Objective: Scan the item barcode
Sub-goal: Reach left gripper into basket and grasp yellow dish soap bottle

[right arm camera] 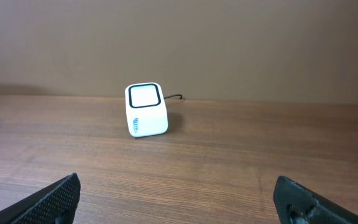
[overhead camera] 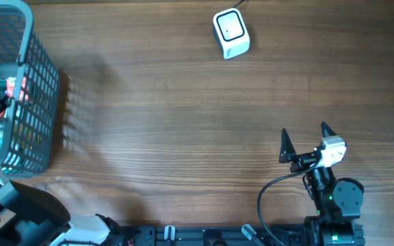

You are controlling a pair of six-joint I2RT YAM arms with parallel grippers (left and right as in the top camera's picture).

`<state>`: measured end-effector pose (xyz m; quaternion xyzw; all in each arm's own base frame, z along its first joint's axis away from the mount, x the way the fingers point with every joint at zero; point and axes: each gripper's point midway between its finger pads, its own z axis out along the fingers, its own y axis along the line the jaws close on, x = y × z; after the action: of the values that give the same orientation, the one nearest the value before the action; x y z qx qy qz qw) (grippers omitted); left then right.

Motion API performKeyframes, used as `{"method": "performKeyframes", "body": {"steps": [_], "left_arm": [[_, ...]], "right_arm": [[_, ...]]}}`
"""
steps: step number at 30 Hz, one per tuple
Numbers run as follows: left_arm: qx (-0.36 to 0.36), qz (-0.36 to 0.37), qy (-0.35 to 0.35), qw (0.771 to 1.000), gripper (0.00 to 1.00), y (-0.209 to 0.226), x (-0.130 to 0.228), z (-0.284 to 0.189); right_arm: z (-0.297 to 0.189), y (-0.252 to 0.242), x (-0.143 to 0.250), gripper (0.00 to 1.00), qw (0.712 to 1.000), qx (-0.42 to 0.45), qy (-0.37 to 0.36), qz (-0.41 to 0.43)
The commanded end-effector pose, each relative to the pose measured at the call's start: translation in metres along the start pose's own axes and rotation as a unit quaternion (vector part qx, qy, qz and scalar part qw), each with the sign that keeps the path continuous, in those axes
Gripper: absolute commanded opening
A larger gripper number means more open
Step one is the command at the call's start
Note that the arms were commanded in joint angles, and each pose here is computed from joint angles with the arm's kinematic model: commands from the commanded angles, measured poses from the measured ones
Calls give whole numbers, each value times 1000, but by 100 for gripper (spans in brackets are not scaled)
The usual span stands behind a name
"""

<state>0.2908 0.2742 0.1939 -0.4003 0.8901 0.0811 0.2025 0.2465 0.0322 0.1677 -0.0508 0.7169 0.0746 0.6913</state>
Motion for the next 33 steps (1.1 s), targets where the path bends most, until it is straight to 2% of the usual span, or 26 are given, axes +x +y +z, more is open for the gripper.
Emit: {"method": "performKeyframes", "body": {"steps": [1, 3, 5, 7, 11, 18, 20, 22, 25, 30, 31, 33], "left_arm": [[3, 59, 34, 998, 99, 1, 14, 21], [3, 82, 45, 996, 97, 2, 21, 30], [16, 131, 54, 990, 86, -1, 29, 40], [55, 181, 54, 980, 83, -13, 35, 44], [84, 209, 45, 973, 92, -23, 36, 48], [90, 247, 67, 962, 92, -22, 44, 68], [94, 272, 86, 954, 86, -21, 53, 81], [96, 276, 98, 951, 86, -19, 57, 90], [98, 289, 103, 947, 79, -16, 59, 98], [96, 289, 95, 948, 60, -15, 55, 99], [96, 289, 95, 948, 59, -15, 55, 99], [97, 288, 97, 948, 47, -16, 56, 99]], "right_arm": [[0, -1, -1, 100, 1000, 3, -2, -2], [0, -1, -1, 100, 1000, 3, -2, -2], [0, -1, -1, 100, 1000, 3, -2, -2], [0, -1, -1, 100, 1000, 3, -2, -2], [0, -1, -1, 100, 1000, 3, -2, -2], [0, -1, -1, 99, 1000, 3, -2, -2], [0, -1, -1, 100, 1000, 3, -2, -2], [0, -1, -1, 100, 1000, 3, -2, -2], [0, -1, -1, 100, 1000, 3, -2, -2], [0, -1, -1, 100, 1000, 3, -2, -2], [0, -1, -1, 100, 1000, 3, -2, -2], [0, -1, -1, 100, 1000, 3, -2, -2]]}}
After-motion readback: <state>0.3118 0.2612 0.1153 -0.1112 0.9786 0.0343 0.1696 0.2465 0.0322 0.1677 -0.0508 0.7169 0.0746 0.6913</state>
